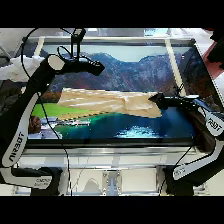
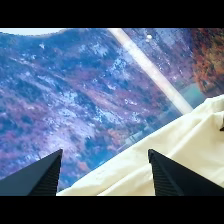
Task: Fold the shirts.
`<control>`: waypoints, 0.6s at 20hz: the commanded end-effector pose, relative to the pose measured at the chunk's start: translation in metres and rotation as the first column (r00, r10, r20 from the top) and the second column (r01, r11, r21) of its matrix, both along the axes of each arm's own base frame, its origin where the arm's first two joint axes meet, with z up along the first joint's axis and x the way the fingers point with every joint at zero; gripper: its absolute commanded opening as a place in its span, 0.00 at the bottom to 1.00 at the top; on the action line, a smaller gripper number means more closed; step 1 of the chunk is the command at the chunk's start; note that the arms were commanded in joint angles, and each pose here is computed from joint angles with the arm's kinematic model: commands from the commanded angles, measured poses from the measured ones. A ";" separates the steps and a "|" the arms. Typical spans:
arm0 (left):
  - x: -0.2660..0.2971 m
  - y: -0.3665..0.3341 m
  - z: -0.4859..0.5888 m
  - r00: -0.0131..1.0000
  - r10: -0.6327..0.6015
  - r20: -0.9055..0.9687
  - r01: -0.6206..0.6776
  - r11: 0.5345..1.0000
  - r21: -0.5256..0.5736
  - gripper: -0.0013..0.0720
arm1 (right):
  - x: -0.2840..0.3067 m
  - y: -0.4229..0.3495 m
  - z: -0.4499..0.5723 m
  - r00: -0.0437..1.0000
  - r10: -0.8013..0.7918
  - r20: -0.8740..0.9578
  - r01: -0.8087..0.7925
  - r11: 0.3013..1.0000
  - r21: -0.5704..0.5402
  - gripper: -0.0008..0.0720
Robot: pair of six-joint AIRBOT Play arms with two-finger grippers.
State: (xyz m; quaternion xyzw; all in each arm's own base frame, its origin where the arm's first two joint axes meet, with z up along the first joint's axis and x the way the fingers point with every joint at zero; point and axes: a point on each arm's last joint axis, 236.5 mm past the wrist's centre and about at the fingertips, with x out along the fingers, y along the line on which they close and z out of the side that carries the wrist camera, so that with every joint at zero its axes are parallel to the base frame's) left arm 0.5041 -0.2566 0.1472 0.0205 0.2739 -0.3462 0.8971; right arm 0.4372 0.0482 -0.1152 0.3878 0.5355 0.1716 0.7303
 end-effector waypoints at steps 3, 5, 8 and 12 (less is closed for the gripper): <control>0.002 -0.002 -0.023 0.999 -0.008 -0.045 0.009 1.000 0.015 0.10 | -0.003 0.034 0.022 0.997 0.069 0.041 -0.073 0.991 0.111 0.05; 0.002 -0.005 -0.051 0.993 -0.018 -0.113 0.021 0.999 0.027 0.03 | -0.005 0.046 0.045 0.995 0.080 0.066 -0.091 0.976 0.198 0.05; -0.014 -0.013 -0.122 0.938 -0.018 -0.346 0.030 0.999 0.028 0.03 | -0.004 0.049 0.080 0.986 0.096 0.140 -0.122 0.974 0.191 0.05; -0.043 -0.020 -0.213 0.822 0.007 -0.570 0.057 0.994 0.094 0.03 | -0.004 0.048 0.146 0.966 0.076 0.246 -0.116 0.982 0.151 0.05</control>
